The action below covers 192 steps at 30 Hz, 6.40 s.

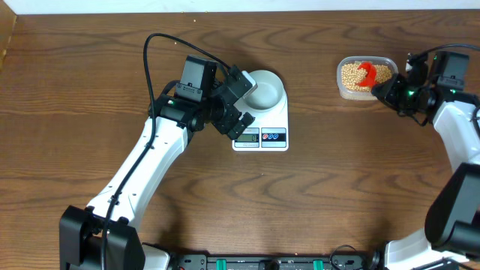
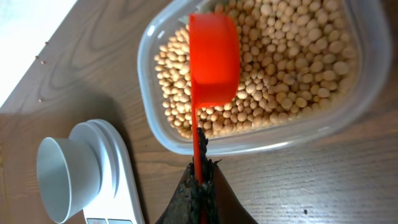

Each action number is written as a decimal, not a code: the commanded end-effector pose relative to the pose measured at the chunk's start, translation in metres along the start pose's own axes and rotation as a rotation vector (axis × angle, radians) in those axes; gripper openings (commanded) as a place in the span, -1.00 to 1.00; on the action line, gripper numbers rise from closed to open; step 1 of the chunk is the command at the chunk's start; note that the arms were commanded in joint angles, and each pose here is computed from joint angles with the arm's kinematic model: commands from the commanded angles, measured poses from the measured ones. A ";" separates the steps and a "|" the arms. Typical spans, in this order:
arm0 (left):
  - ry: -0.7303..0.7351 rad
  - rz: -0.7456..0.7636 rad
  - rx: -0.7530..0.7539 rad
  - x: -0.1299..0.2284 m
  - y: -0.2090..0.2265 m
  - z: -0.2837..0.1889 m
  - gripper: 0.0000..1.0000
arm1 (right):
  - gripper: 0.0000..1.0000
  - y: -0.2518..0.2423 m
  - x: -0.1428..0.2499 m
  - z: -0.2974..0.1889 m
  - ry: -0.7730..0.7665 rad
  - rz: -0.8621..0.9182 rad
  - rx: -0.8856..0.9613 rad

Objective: Scoop item into bowl and weigh 50g on scale
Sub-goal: 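Drag the red scoop through the chickpeas to fill it, then lift the filled red scoop out of the tub, then carry the filled scoop left over the bowl on the scale, then tilt the red scoop with the right gripper to pour chickpeas into bowl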

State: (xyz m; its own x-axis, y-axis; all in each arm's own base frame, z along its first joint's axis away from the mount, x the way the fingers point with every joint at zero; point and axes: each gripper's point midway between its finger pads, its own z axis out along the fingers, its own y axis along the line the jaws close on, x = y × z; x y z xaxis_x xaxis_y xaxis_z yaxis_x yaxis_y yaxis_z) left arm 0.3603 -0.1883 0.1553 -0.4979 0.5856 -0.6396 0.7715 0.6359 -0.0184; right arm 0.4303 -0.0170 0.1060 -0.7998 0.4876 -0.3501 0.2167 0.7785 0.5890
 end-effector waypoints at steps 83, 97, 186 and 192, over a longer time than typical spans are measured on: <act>-0.022 0.010 0.001 -0.004 -0.002 -0.007 0.96 | -0.97 0.035 -0.003 -0.035 0.045 -0.025 -0.483; -0.022 0.010 0.001 -0.004 -0.002 -0.007 0.96 | -0.97 0.064 -0.001 -0.030 0.066 -0.047 -0.556; -0.022 0.010 0.001 -0.004 -0.002 -0.007 0.96 | -0.98 0.184 0.121 0.052 0.166 -0.836 -0.504; -0.022 0.010 0.001 -0.004 -0.002 -0.007 0.96 | -0.98 0.183 0.123 0.054 0.167 -0.855 -0.495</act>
State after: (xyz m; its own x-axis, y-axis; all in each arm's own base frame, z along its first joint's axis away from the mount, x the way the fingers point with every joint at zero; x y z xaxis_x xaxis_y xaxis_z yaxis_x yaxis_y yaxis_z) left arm 0.3603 -0.1883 0.1553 -0.4979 0.5856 -0.6396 0.7715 0.6359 -0.0184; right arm 0.4048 0.2040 0.1296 -0.6860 -0.2228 -0.6926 -0.6631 0.5833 0.4691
